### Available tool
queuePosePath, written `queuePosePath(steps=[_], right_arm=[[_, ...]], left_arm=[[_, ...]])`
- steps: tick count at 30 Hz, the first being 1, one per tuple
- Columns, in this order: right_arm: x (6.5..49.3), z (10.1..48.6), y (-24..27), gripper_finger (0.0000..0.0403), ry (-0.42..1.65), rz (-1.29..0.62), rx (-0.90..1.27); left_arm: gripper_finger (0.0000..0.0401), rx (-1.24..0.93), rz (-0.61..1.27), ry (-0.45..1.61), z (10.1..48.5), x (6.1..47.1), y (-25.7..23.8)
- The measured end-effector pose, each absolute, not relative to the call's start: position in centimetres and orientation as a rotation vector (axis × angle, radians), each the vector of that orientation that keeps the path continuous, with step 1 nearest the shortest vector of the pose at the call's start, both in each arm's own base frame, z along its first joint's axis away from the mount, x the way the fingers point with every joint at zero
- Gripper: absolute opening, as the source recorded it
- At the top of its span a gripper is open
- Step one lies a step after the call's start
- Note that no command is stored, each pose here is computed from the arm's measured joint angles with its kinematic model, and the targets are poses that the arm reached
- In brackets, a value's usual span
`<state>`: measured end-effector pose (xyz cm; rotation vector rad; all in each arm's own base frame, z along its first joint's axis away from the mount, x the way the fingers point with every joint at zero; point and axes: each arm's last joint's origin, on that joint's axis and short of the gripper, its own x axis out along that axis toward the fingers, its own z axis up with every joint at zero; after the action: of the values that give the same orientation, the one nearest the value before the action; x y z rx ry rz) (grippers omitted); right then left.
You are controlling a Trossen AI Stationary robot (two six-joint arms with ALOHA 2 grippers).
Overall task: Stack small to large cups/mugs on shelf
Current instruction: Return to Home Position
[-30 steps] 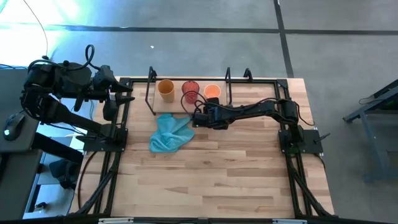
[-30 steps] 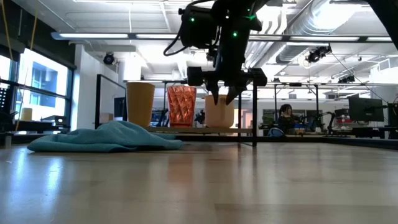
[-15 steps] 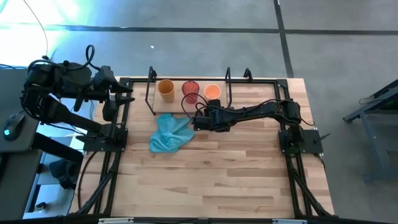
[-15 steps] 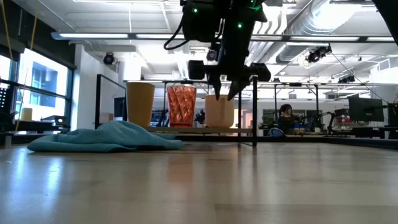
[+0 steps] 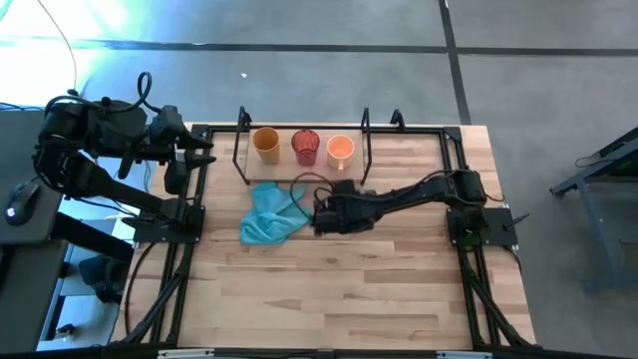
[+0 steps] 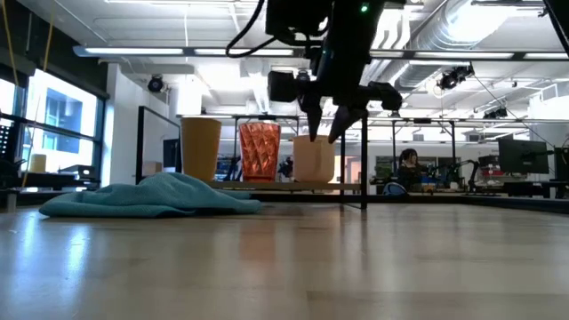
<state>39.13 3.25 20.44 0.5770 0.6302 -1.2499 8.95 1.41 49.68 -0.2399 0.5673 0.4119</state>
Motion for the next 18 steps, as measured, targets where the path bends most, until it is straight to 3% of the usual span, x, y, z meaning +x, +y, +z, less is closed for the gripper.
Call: queuePosePath(steps=[18], right_arm=[[36.8,20.9,11.7,0.0126,0.639,-1.112,0.611]], left_arm=[[0.0163,-0.256,0.41,0.519,50.1,9.5,1.5]])
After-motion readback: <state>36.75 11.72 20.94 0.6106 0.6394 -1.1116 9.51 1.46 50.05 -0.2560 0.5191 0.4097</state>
